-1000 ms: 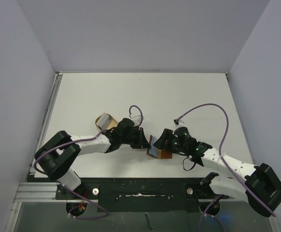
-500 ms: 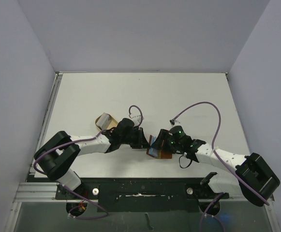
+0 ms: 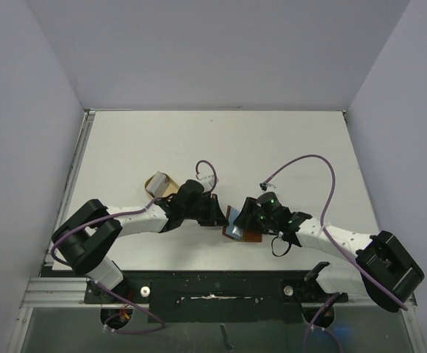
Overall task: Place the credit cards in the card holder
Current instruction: Open the card holder at the center of the board.
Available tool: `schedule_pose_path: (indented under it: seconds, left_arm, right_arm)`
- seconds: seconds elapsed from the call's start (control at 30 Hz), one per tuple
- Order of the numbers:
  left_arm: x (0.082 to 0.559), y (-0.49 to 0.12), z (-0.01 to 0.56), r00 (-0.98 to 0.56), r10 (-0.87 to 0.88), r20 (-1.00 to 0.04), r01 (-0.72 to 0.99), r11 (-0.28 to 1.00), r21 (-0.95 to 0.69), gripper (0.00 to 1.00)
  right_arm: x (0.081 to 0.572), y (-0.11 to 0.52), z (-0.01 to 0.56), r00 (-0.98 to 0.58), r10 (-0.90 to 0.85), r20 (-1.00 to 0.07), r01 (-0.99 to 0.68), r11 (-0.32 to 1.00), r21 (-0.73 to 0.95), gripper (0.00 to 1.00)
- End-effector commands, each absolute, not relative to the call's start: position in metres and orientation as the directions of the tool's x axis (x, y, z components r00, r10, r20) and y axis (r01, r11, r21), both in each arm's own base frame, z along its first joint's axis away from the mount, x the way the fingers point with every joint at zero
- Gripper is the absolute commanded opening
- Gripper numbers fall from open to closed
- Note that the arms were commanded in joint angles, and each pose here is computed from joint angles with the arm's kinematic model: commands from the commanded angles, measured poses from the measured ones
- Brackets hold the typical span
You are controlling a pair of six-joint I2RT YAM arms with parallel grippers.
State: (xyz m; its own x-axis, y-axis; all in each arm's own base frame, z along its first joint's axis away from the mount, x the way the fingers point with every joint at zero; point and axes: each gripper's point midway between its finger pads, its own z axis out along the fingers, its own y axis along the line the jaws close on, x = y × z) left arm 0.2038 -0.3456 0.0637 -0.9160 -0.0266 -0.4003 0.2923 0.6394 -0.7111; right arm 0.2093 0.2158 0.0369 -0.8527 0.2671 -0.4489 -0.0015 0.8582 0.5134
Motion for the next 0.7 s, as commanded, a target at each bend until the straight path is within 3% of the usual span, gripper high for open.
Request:
schedule_pose_path:
  seconds: [0.0, 0.17, 0.4, 0.47, 0.63, 0.67]
  left_arm:
    - [0.214, -0.358, 0.095, -0.884, -0.044, -0.464, 0.353, 0.587, -0.728, 0.11]
    - [0.211, -0.361, 0.089, -0.893, -0.027, -0.448, 0.351, 0.582, -0.734, 0.21]
    - [0.212, -0.362, 0.083, -0.897, -0.025, -0.441, 0.344, 0.586, -0.734, 0.23]
    - [0.212, -0.362, 0.083, -0.895, -0.026, -0.444, 0.346, 0.586, -0.732, 0.21]
    - [0.213, -0.361, 0.084, -0.892, -0.028, -0.452, 0.353, 0.583, -0.732, 0.0]
    - [0.213, -0.362, 0.084, -0.892, -0.028, -0.452, 0.353, 0.582, -0.732, 0.0]
  right_arm:
    - [0.219, 0.214, 0.044, -0.823, 0.279, -0.495, -0.01, 0.864, 0.504, 0.53]
    - [0.218, 0.214, 0.043, -0.823, 0.28, -0.495, -0.009, 0.864, 0.504, 0.53]
    - [0.217, 0.214, 0.041, -0.823, 0.279, -0.495, -0.012, 0.862, 0.507, 0.53]
    - [0.217, 0.213, 0.04, -0.823, 0.279, -0.494, -0.011, 0.863, 0.505, 0.53]
    - [0.216, 0.215, 0.045, -0.823, 0.282, -0.493, -0.017, 0.856, 0.517, 0.54]
    - [0.216, 0.217, 0.048, -0.821, 0.284, -0.495, -0.024, 0.85, 0.527, 0.55]
